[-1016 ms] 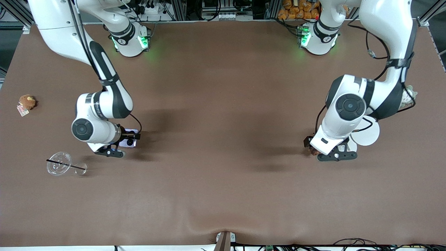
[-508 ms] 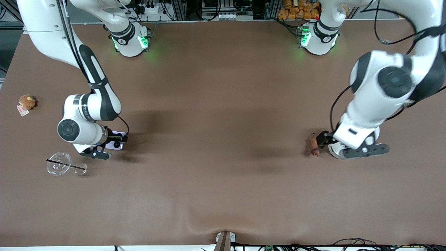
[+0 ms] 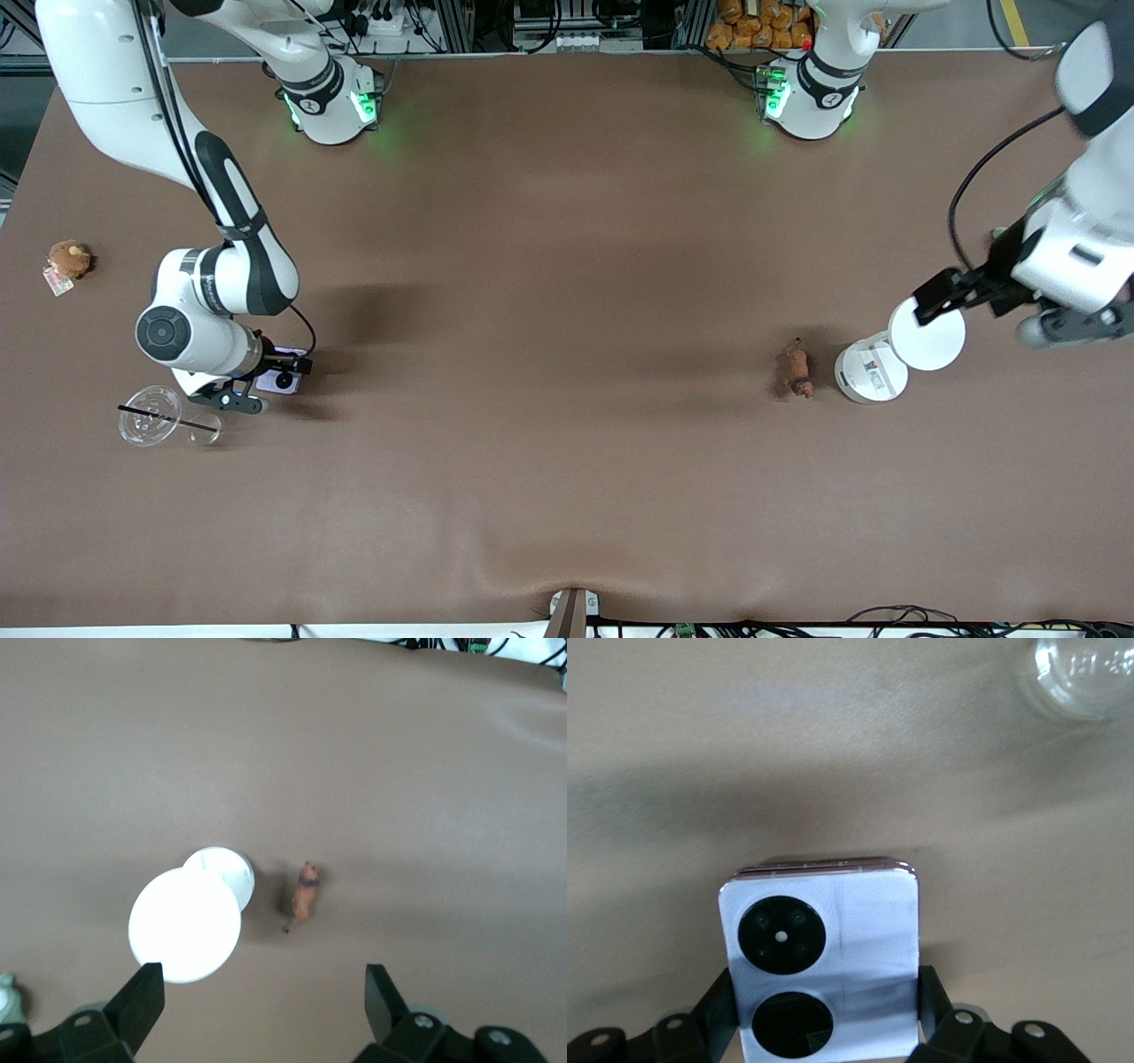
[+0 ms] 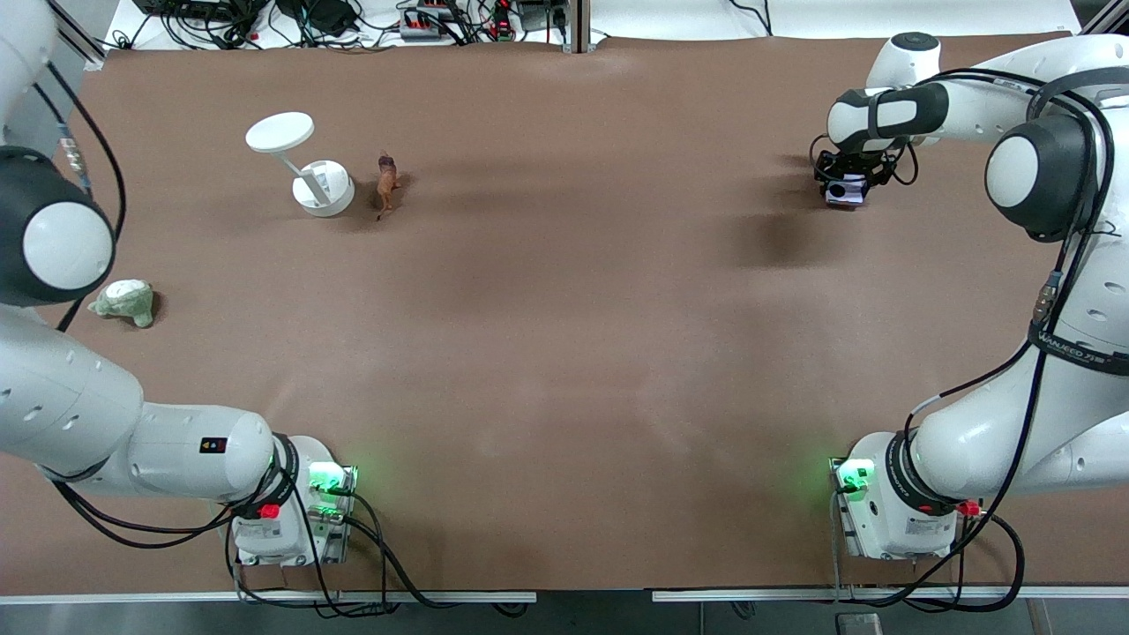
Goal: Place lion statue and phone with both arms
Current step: 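Raise the open left gripper away while the right gripper nears the cup, then lower the phone beside the glass cup and open the right gripper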
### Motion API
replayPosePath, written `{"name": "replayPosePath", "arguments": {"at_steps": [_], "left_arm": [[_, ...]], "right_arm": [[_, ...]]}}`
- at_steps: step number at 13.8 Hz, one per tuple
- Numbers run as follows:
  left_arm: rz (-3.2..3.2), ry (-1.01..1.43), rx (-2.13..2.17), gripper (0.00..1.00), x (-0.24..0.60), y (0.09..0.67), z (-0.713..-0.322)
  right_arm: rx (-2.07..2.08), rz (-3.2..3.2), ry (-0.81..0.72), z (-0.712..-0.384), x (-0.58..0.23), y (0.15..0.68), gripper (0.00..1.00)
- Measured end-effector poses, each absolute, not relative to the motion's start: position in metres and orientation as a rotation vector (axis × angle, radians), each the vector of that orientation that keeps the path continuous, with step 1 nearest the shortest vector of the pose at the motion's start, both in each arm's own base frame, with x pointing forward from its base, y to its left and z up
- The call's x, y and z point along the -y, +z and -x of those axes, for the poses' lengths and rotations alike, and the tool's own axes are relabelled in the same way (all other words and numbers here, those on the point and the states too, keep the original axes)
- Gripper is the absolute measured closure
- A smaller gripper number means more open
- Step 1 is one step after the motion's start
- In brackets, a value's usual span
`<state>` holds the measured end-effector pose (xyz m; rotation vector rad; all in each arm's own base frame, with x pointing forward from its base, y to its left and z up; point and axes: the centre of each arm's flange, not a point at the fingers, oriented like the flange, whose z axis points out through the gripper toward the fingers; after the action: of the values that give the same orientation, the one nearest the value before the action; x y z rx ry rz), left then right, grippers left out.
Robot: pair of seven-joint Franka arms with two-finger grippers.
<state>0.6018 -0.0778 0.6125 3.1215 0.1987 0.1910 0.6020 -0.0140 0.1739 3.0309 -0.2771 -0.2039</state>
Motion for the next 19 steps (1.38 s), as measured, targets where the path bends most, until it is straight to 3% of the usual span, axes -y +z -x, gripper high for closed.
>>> {"name": "replayPosePath", "arguments": {"at_steps": [5, 8, 11, 19], "left_arm": [[-3.03, 0.187, -0.229, 0.0, 0.066, 0.67, -0.558], [-3.029, 0.15, -0.249, 0.0, 0.056, 0.675, -0.55], [-3.032, 0.132, -0.267, 0.0, 0.049, 0.678, -0.545], [-3.035, 0.109, -0.274, 0.0, 0.047, 0.671, -0.545]], "right_arm": [[0.271, -3.018, -0.173, -0.61, 0.026, 0.175, 0.17], [0.267, -3.018, -0.168, -0.612, 0.025, 0.174, 0.17], [0.261, -3.02, -0.165, -0.613, 0.023, 0.174, 0.0], [0.255, -3.021, -0.174, -0.614, 0.02, 0.176, 0.0]]}}
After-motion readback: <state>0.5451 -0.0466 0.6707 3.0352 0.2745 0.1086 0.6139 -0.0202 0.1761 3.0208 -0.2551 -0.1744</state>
